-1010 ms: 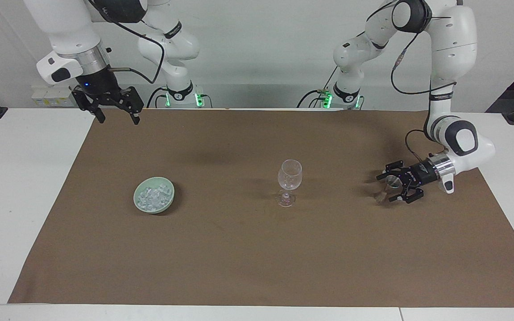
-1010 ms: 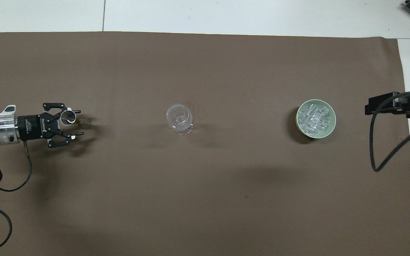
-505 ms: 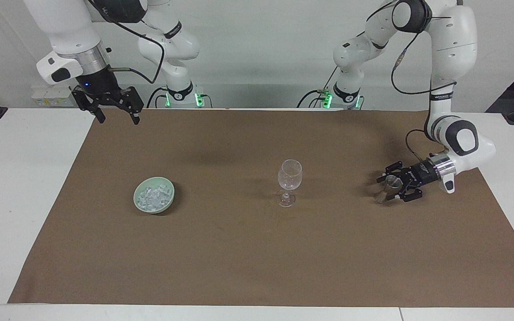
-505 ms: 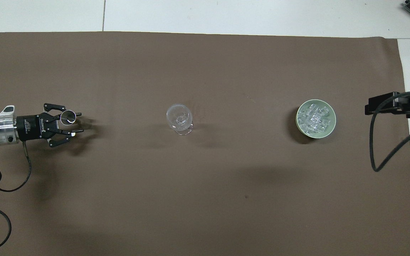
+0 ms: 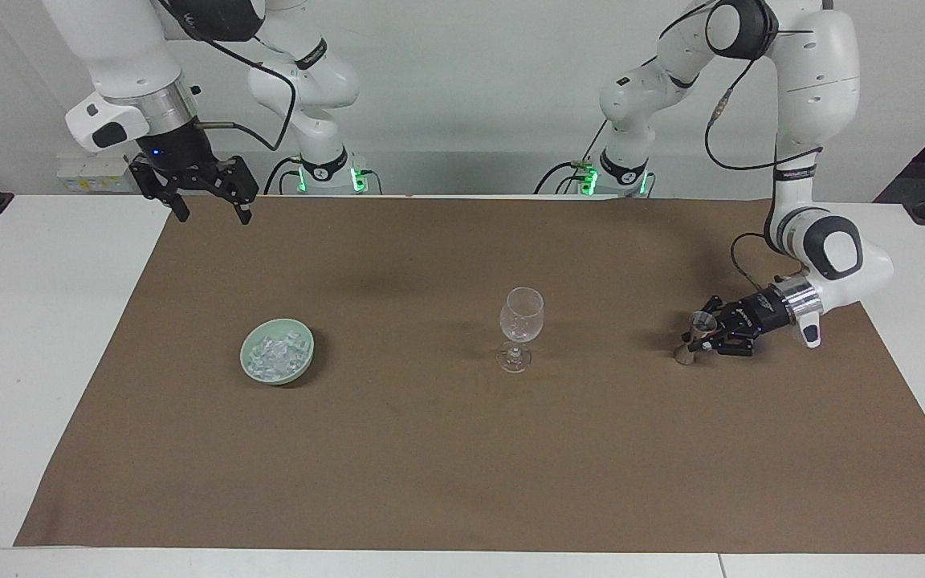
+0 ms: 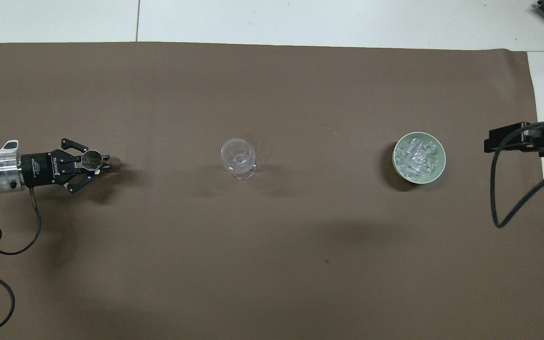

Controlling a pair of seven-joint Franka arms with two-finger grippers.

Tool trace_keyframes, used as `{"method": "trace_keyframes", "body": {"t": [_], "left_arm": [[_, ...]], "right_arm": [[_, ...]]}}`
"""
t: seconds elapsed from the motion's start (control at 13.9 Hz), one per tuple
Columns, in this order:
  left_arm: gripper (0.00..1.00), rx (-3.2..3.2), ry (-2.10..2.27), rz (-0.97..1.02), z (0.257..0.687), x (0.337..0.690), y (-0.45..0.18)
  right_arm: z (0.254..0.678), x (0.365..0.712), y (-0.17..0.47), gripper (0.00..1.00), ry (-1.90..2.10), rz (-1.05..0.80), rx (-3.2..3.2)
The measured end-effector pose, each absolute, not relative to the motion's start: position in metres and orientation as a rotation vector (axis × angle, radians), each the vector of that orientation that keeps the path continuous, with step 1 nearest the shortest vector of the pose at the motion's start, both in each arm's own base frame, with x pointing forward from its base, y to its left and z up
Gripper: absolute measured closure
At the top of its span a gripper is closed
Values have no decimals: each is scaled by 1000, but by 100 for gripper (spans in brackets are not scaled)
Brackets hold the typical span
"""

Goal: Pour wine and add ice with both arms
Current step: 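Close the left gripper on the silver cup and lift it, then carry the silver cup with the left gripper over the wine glass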

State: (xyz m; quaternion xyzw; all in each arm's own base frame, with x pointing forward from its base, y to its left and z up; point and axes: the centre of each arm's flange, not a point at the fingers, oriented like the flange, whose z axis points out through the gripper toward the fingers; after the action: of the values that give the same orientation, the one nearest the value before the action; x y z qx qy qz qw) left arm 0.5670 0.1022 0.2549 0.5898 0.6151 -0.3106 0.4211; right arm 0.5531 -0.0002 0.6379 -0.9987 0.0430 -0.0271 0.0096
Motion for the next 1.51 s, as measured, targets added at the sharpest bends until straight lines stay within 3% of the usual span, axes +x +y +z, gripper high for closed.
{"method": "trace_keyframes", "body": {"t": [0.72,1.08,1.51], "left_arm": [[79,1404,1612,-843,269,577,94],[79,1386,1668,-867,337,598,57],[79,1458,1673,-880,406,596,-12]], "right_arm": [[638,553,0,0,134,-85,-3118],[638,553,0,0,134,-85,-3118],[638,553,0,0,134,-85,-3118]]}}
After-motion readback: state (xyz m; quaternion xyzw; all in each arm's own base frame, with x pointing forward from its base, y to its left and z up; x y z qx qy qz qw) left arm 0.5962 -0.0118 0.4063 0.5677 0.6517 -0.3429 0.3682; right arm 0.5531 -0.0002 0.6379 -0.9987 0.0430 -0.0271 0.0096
